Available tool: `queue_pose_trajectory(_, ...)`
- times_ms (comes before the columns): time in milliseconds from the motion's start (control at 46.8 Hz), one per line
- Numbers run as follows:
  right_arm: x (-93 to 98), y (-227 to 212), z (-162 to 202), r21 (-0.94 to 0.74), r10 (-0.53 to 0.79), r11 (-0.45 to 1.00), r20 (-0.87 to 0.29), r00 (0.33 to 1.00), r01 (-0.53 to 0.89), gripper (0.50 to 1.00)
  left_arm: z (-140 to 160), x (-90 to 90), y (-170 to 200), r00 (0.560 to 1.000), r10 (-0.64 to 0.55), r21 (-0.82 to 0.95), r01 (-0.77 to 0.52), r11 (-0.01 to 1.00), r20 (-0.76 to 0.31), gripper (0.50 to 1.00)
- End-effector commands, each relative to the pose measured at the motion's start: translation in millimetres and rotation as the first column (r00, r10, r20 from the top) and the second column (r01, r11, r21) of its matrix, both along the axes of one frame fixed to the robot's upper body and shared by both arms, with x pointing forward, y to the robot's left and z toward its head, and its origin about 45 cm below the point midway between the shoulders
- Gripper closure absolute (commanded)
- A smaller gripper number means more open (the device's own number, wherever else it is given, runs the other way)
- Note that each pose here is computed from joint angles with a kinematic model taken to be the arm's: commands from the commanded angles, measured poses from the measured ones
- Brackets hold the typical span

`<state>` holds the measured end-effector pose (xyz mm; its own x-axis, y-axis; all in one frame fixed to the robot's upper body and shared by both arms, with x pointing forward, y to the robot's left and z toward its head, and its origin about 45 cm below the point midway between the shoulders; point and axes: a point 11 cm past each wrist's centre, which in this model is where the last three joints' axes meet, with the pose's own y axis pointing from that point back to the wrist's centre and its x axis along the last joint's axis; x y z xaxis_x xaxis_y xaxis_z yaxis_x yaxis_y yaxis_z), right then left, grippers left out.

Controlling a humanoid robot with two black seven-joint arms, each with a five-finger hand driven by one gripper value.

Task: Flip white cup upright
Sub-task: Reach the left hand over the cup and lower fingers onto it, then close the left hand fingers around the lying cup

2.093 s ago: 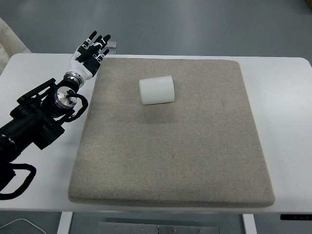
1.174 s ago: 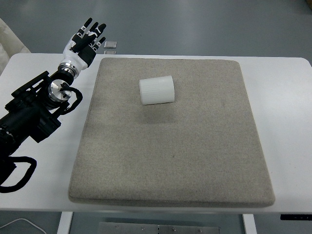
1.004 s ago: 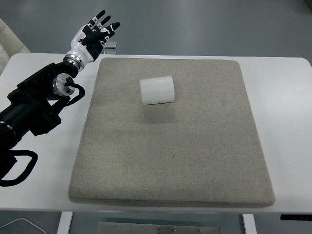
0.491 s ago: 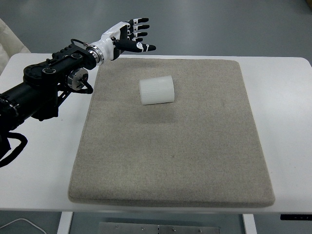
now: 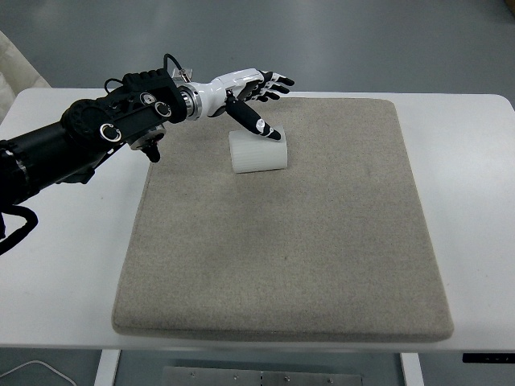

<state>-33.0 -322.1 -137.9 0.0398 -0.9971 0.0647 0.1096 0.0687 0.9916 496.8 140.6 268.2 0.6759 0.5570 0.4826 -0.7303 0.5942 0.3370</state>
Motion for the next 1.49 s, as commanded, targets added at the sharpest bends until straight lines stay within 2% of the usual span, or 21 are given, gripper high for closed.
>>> queue_pose_trajectory(0,0.0,0,0,0.0,0.0,1.0,0.0,1.0,0.0,0.57,4,-2.4,-5,1.0,-0.017,0.034,0.017,0.999,-0.004,0.506)
queue_pose_trajectory(320,0.9,0,0,0.0,0.0,1.0,0.002,1.0,0.0,0.57,16,-7.7,-13,0.999,-0.033,0.178,0.037,0.983,-0.029,0.506)
queue_pose_trajectory(427,7.3,0,0,0.0,0.003,1.0,0.012,1.0,-0.003,0.57,19,-6.9,-14,0.999,-0.034,0.188,0.039,0.981,-0.027,0.506)
queue_pose_trajectory(1110,8.1,0,0,-0.002,0.005,1.0,0.013,1.0,-0.005,0.57,-5,-10.7,-9,0.998,-0.033,0.285,0.044,0.957,-0.045,0.506)
queue_pose_trajectory(1281,8.1,0,0,-0.002,0.005,1.0,0.013,1.0,-0.005,0.57,-13,-16.3,-23,0.996,-0.061,0.288,0.075,0.955,-0.057,0.508)
queue_pose_trajectory(1473,8.1,0,0,-0.002,0.005,1.0,0.013,1.0,-0.005,0.57,-14,-14.5,-21,0.997,-0.054,0.292,0.068,0.954,-0.054,0.51)
